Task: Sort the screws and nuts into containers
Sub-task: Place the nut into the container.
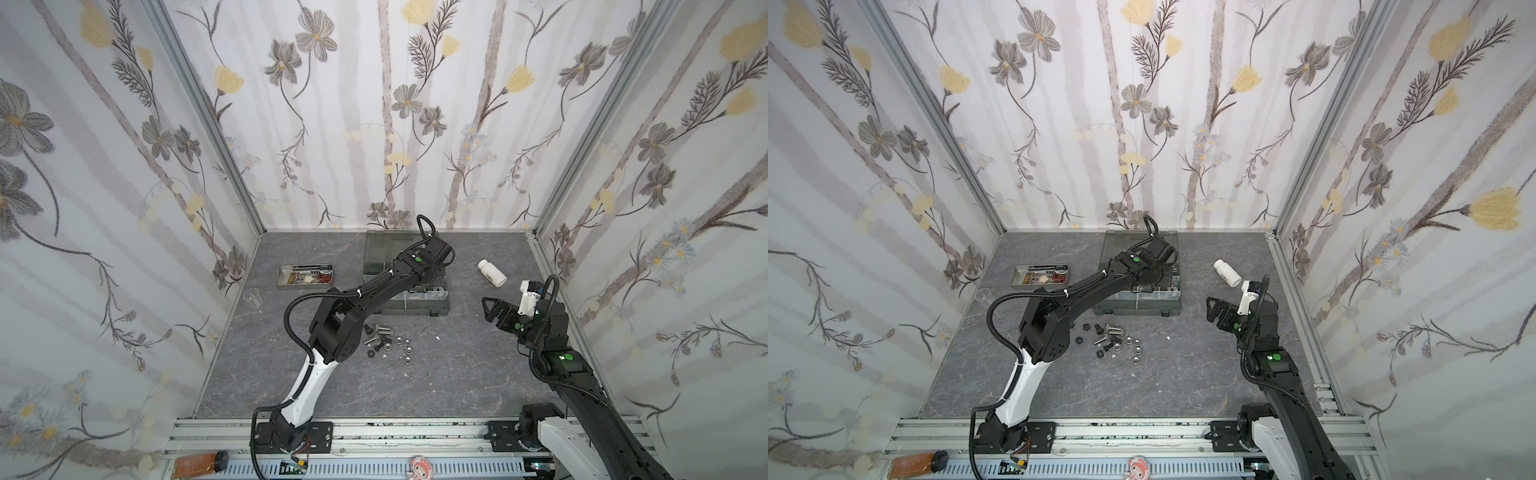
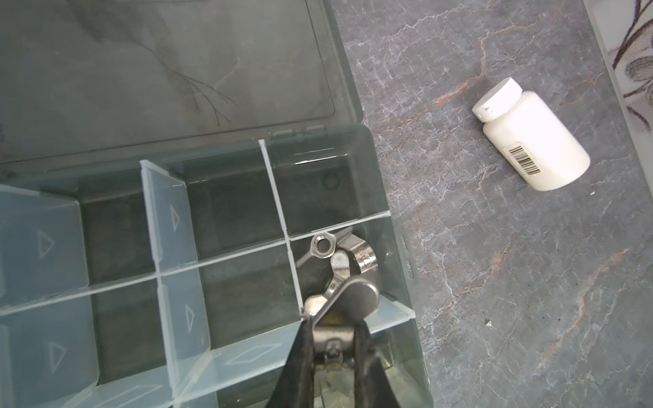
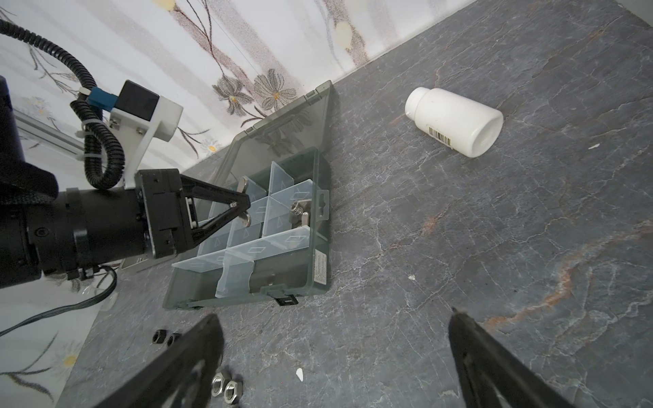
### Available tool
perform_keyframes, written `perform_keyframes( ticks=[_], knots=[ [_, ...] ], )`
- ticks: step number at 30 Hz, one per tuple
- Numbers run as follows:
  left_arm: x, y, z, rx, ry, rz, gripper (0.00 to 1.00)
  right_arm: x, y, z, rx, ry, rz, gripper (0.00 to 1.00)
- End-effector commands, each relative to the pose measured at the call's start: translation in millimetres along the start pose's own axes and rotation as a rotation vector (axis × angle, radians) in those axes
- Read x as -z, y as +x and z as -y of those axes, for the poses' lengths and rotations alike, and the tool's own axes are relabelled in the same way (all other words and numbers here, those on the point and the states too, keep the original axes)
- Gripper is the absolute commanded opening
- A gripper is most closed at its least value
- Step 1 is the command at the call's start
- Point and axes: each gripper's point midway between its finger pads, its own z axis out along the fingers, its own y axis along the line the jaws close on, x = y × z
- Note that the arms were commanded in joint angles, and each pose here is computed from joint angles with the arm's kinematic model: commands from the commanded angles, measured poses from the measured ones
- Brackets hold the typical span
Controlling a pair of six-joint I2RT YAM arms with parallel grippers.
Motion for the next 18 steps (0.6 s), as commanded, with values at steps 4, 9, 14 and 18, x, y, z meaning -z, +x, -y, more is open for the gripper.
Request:
perform_keyframes(
  ticks=[4, 9, 14, 18],
  knots=[
    [-17, 2, 3, -0.008, 0.018, -0.037, 0.1, 3, -7, -8, 0.028, -0.023, 0.037, 1.0],
    [-31, 9, 1, -0.005, 0.015, -0.056, 0.1, 2, -7, -10, 0.036, -0.025, 0.036, 1.0],
    [-43, 14, -6, 0.003, 0.002, -0.072, 0.19, 1, -6, -14, 0.041, -0.038, 0.028, 1.0],
    [-45, 13, -8, 0.008, 0.003, -0.072, 0.3, 2, -6, -18, 0.046, -0.047, 0.023, 1.0]
  ],
)
